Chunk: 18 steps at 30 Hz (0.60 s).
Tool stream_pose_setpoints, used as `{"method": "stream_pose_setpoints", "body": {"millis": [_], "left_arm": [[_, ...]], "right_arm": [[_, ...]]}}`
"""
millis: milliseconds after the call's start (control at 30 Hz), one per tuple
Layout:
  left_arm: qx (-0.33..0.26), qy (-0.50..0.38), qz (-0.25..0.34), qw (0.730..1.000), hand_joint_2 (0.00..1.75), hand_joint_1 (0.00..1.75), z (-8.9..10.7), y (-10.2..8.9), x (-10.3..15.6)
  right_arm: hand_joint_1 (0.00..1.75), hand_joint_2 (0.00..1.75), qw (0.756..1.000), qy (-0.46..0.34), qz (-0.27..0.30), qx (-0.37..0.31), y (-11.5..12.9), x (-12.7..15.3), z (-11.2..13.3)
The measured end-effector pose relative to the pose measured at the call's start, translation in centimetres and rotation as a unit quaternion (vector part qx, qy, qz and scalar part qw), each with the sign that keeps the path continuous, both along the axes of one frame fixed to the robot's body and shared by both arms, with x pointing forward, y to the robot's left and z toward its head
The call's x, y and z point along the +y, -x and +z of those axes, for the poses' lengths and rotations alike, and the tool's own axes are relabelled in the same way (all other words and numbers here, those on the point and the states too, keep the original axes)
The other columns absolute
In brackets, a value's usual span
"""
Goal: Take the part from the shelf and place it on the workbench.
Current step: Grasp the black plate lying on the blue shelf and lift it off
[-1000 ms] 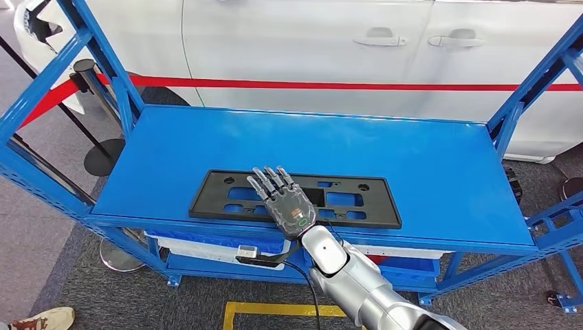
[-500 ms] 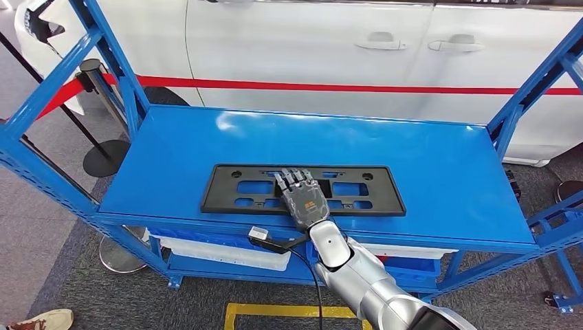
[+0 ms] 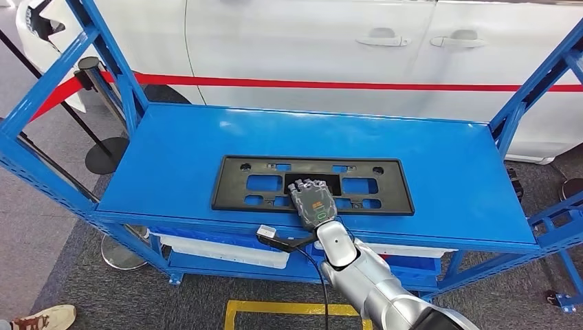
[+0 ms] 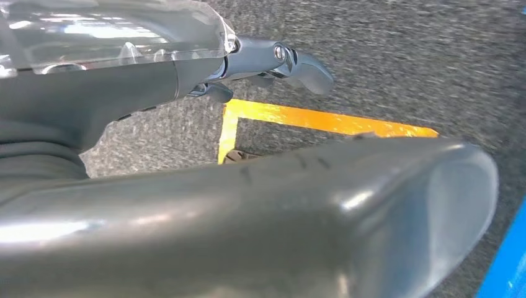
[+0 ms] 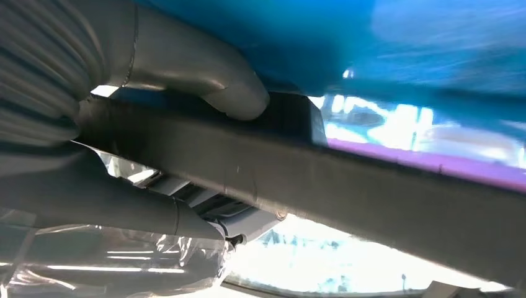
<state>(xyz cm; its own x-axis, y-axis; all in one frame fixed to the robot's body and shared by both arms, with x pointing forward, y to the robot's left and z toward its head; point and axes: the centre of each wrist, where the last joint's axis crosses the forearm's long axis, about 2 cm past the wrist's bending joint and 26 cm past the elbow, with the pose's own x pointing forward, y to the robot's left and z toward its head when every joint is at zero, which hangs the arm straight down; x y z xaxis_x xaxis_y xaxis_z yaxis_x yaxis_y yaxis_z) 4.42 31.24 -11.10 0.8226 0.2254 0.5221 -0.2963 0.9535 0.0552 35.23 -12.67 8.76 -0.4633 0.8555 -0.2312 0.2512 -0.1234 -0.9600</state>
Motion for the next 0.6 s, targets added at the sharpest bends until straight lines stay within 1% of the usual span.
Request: {"method": "stream_pose_setpoints", "body": {"millis": [33,100,133,267,467,533,600], "left_arm": [[-0.006,-0.003,-0.002,1.000,0.44,0.00,0.0,0.0,0.1],[-0.019,-0.007,-0.003,1.000,1.31,0.00,0.0,0.0,0.2],[-0.024,-0.008,-0.003,1.000,1.75,0.00,0.0,0.1,0.2],[-0.034,-0.011,-0.004,0.999,1.75,0.00,0.0,0.3,0.3],[-0.038,-0.012,-0.004,0.999,1.75,0.00,0.0,0.2,0.4],[-0.040,-0.011,-0.002,0.999,1.75,0.00,0.0,0.2,0.3],[-0.049,-0.009,0.005,0.999,1.75,0.00,0.0,0.2,0.3]], "right_arm": [[0.76,1.75,1.000,-0.002,0.001,0.001,0.0,0.0,0.0],[0.03,1.75,1.000,-0.010,0.006,0.008,0.0,-0.2,-0.1],[0.00,1.75,1.000,-0.016,0.011,0.012,0.0,-0.2,-0.1],[0.00,1.75,0.998,-0.049,0.032,0.024,-0.1,-0.4,0.2],[0.00,1.75,0.996,-0.079,0.034,0.015,-0.6,-0.4,1.1],[0.00,1.75,0.992,-0.112,0.045,0.021,-0.7,-0.4,1.4],[0.00,1.75,0.981,-0.175,0.069,0.038,-0.5,-0.5,1.8]]}}
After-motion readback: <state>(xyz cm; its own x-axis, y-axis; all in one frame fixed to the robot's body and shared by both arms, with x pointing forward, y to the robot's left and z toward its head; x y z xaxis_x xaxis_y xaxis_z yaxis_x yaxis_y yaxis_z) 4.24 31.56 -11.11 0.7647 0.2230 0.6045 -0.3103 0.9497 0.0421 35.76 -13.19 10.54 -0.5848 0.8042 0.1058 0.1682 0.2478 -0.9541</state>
